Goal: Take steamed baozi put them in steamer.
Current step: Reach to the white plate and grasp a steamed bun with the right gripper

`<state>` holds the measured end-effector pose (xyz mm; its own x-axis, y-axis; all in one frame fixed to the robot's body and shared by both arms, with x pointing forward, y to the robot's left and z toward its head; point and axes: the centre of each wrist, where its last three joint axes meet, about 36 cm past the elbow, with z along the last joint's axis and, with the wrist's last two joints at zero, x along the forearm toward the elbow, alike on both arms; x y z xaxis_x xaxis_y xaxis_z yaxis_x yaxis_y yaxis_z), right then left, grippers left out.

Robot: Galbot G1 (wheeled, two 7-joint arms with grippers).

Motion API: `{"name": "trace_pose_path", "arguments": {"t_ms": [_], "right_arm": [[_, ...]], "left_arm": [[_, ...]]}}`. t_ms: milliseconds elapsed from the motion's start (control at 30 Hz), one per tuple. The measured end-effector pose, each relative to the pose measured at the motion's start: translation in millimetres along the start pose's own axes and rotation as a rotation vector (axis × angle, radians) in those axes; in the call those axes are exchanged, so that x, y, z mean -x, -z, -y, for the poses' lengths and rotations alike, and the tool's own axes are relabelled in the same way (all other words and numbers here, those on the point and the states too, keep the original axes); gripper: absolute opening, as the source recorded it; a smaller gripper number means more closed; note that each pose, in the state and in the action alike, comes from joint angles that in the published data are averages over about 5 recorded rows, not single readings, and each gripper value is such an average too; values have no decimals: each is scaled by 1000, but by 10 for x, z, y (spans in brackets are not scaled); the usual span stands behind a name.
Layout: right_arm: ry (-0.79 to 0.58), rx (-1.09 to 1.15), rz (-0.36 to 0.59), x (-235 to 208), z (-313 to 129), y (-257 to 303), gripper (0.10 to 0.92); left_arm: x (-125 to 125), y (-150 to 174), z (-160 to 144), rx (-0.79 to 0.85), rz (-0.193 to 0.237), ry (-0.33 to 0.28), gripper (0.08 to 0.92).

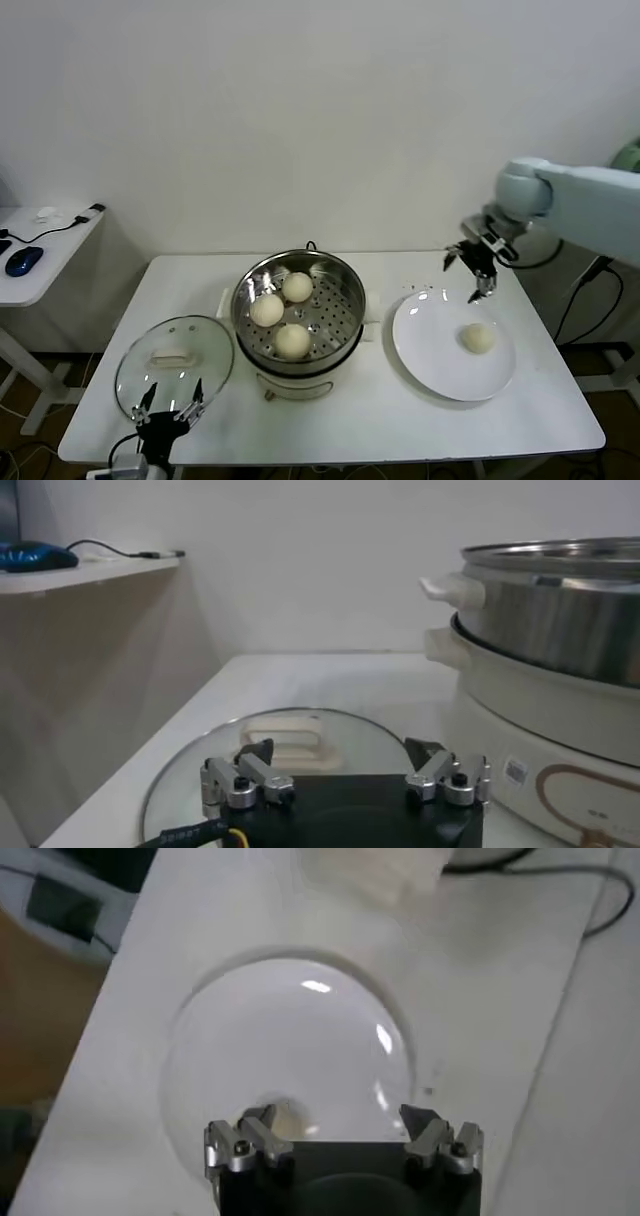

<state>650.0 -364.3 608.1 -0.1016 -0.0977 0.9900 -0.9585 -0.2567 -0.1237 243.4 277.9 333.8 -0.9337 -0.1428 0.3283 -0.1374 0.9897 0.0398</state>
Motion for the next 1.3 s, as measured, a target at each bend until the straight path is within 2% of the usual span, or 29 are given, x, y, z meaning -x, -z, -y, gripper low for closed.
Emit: {"name": "trace_pose_path", "arguments": {"t_ms": [467, 1000, 1200, 1300], "right_arm": [[47, 230, -48, 971, -378, -598, 823], [38, 285, -67, 1458, -308, -561, 817], [43, 288, -70, 1476, -310, -555, 701], [44, 286, -71, 1434, -302, -550, 669]], "left_arm": [[-17, -68, 2, -11, -18, 21, 823], [-29, -86, -6, -7, -21, 21, 823], [-41, -72, 5, -7, -19, 18, 823], [-45, -64, 8, -6, -19, 17, 823]]}}
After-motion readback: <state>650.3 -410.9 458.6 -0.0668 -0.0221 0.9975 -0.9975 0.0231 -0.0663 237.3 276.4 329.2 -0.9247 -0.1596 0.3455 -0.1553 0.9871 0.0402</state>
